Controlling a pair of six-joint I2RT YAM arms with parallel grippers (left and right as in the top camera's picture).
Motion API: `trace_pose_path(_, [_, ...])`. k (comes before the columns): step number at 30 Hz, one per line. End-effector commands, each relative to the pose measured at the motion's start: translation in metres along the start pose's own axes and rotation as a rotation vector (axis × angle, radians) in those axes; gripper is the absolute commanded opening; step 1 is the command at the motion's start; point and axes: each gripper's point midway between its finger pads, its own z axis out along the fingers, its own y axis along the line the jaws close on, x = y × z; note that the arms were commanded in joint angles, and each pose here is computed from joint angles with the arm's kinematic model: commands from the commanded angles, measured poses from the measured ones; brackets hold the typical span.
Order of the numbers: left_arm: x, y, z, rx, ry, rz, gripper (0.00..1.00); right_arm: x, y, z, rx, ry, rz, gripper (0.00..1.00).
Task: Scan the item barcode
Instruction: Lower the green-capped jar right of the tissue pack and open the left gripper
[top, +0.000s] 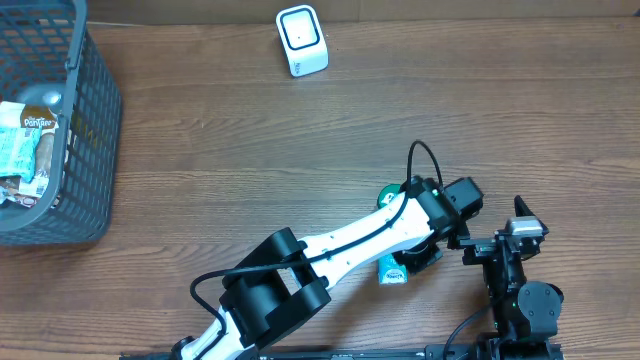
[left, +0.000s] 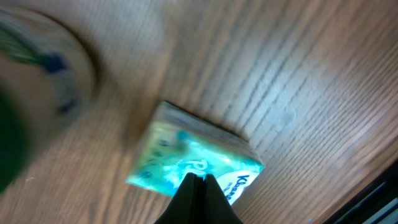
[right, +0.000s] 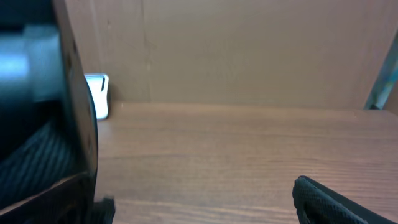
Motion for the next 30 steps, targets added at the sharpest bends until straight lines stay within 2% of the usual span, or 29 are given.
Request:
trace_pose_path(1, [-0.034, 0.018, -0.053, -0.006, -0.159, -0.107, 0.04, 0.0, 0.003, 0.0, -0.013, -0.009, 0.02, 1.0])
trace_pose_path(5, [-0.048, 0.038, -0.093, 0.0, -0.244, -0.208, 0.08, 0.0, 0.003, 0.0, -0.013, -0.01, 0.02, 1.0])
trace_pose_path(7, [-0.052, 0.048, -0.106, 0.0, -0.271, -0.239, 0.25, 0.0, 0.003, 0.0, -0.013, -0.009, 0.02, 1.0])
trace_pose_path(9, [-0.056, 0.057, -0.111, -0.005, -0.292, -0.256, 0.49, 0.0, 0.003, 0.0, -0.013, -0.01, 0.02, 1.0])
trace_pose_path(12, [-0.059, 0.07, -0.111, -0.014, -0.308, -0.279, 0.74, 0.0, 0.003, 0.0, -0.013, -0.01, 0.02, 1.0])
trace_pose_path(14, [-0.058, 0.077, -0.107, -0.016, -0.305, -0.294, 0.86, 0.0, 0.003, 0.0, -0.013, -0.01, 0.02, 1.0])
trace_pose_path(17, [-0.05, 0.083, -0.095, -0.019, -0.27, -0.305, 0.97, 0.0, 0.003, 0.0, -0.013, -0.009, 0.02, 1.0])
trace_pose_path(24, [-0.024, 0.077, -0.042, -0.002, -0.153, -0.306, 0.99, 0.0, 0.003, 0.0, -0.013, -0.01, 0.02, 1.0])
trace_pose_path(28, [-0.024, 0.075, -0.034, 0.005, -0.152, -0.306, 0.85, 0.0, 0.003, 0.0, -0.013, -0.01, 0.02, 1.0])
trace_pose_path(30, [-0.029, 0.076, -0.035, 0.006, -0.174, -0.304, 0.68, 0.0, 0.003, 0.0, -0.013, -0.009, 0.02, 1.0])
